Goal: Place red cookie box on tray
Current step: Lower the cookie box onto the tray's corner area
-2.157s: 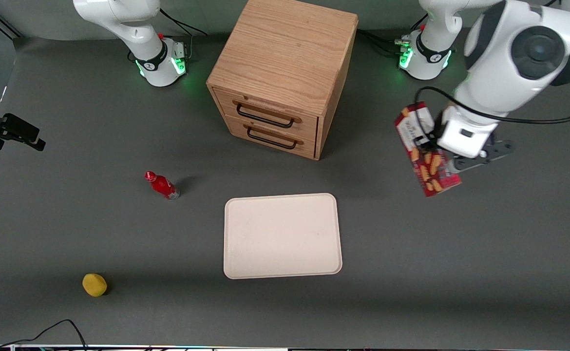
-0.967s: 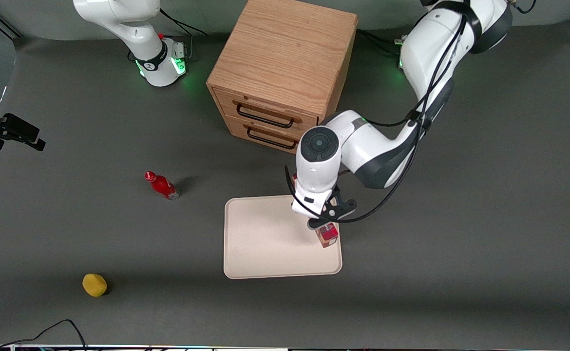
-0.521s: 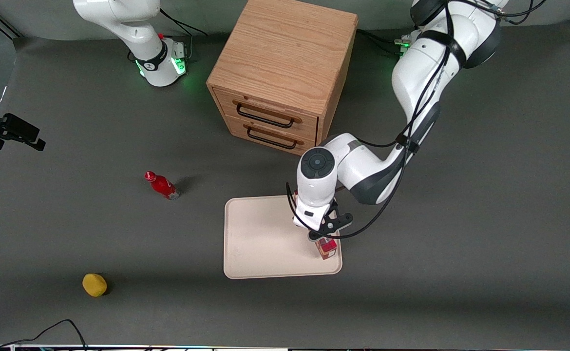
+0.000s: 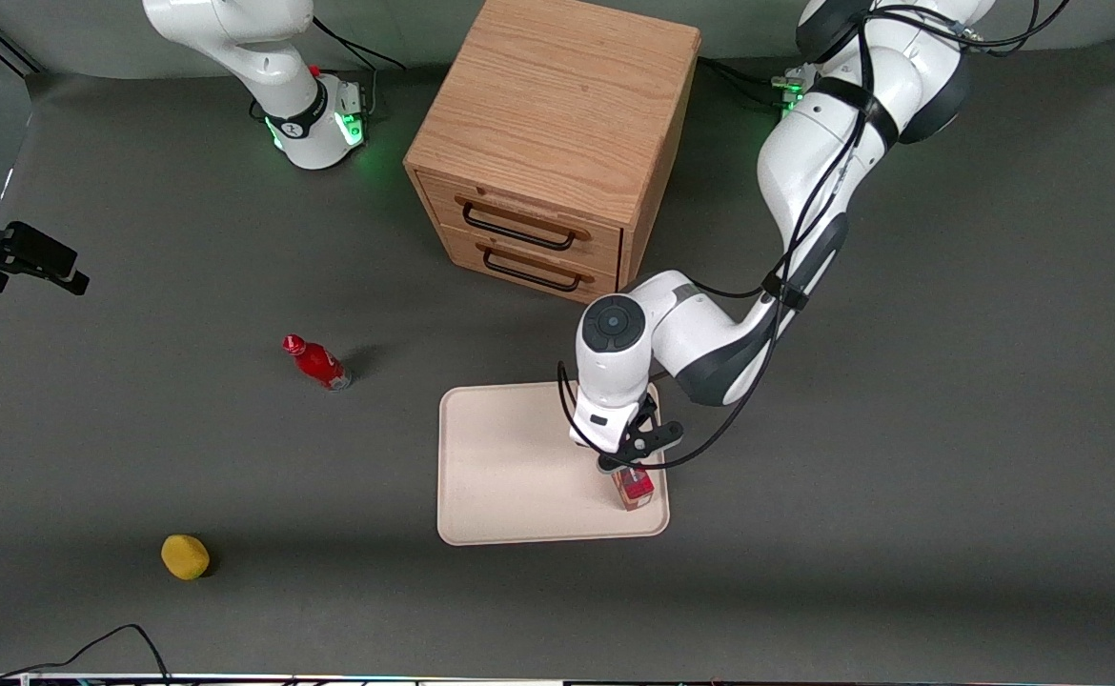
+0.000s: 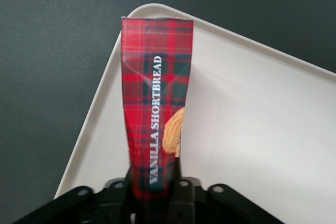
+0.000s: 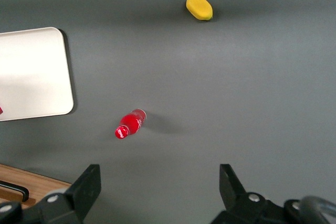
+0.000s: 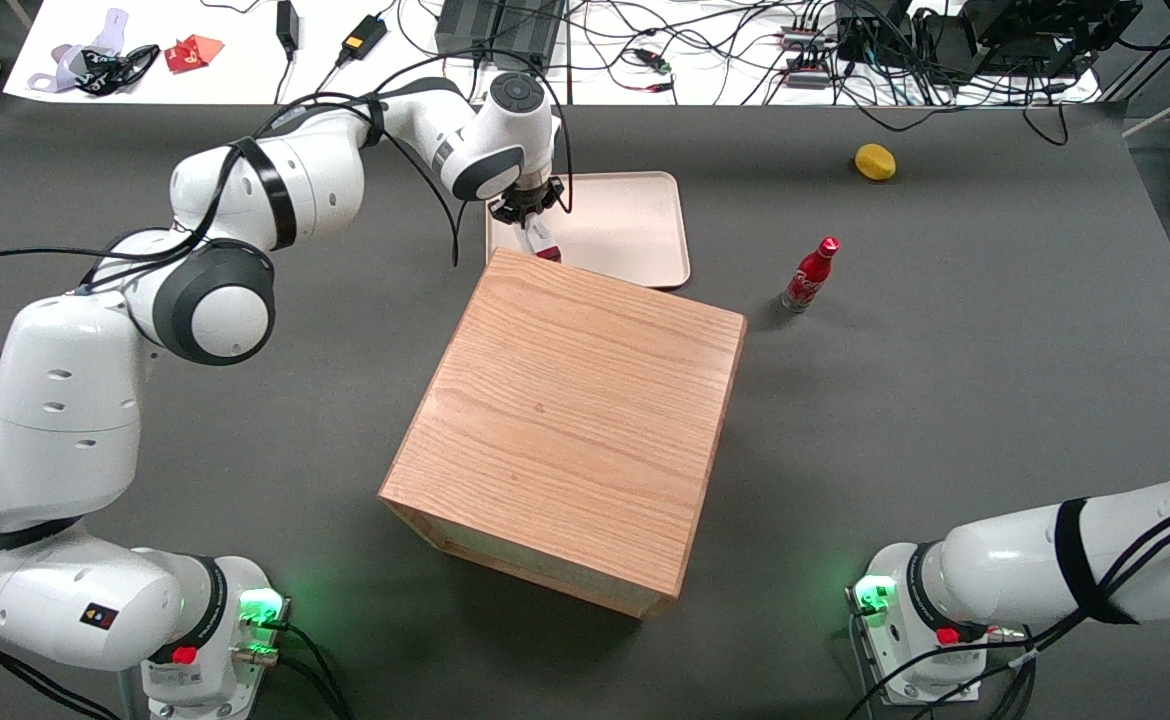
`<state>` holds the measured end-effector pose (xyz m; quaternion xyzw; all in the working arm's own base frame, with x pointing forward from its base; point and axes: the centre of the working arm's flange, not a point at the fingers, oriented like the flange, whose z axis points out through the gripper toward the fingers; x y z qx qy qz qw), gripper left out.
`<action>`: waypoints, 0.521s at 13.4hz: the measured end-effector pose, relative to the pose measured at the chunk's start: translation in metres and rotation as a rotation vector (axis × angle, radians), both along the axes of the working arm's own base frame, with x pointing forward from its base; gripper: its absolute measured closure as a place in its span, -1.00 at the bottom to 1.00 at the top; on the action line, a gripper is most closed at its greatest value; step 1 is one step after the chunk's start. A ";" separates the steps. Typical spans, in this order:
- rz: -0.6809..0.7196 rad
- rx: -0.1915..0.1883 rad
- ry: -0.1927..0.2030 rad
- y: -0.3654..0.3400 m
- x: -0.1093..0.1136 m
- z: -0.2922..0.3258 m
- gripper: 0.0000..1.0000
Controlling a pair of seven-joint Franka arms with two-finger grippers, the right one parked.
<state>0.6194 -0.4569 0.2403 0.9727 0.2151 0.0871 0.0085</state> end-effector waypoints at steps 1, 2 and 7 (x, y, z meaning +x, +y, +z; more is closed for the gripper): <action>-0.002 -0.002 -0.002 0.000 0.000 -0.002 0.37; -0.003 -0.004 -0.004 -0.001 0.000 -0.003 0.23; -0.003 -0.005 -0.009 0.000 0.002 -0.004 -0.92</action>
